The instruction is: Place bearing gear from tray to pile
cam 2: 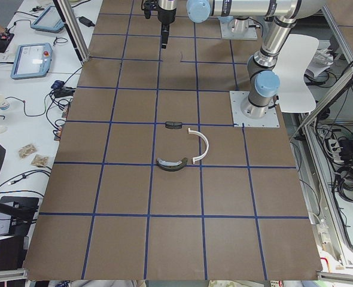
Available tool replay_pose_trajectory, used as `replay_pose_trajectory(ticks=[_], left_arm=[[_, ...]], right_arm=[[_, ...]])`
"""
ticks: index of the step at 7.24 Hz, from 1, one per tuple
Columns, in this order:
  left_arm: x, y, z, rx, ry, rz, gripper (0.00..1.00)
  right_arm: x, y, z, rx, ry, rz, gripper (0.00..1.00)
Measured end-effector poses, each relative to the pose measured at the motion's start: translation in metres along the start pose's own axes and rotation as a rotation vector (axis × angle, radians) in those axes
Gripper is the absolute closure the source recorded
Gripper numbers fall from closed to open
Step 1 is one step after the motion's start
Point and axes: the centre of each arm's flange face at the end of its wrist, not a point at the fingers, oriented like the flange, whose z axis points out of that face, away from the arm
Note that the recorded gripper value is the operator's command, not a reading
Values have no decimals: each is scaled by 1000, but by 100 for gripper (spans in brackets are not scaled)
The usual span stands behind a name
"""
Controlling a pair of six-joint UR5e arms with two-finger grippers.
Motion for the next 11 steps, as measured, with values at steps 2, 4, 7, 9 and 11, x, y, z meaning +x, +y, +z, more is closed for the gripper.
replay_pose_trajectory(ticks=[2,4,7,9,11], left_arm=[[0,-1,0,0,0,-1,0],[0,-1,1,3,1,0,0],[0,-3,1,17,2,0,0],[0,-2,-1,22,3,-1,0],[2,-3,-3,27,1,0,0]], right_arm=[[3,-3,8,-3,-2,14,29],[3,-3,9,-3,-4,24,63],[3,-2,10,-8,-4,25,100],[3,-1,2,0,-9,24,100],[-7,6,-40,47,5,15,100]])
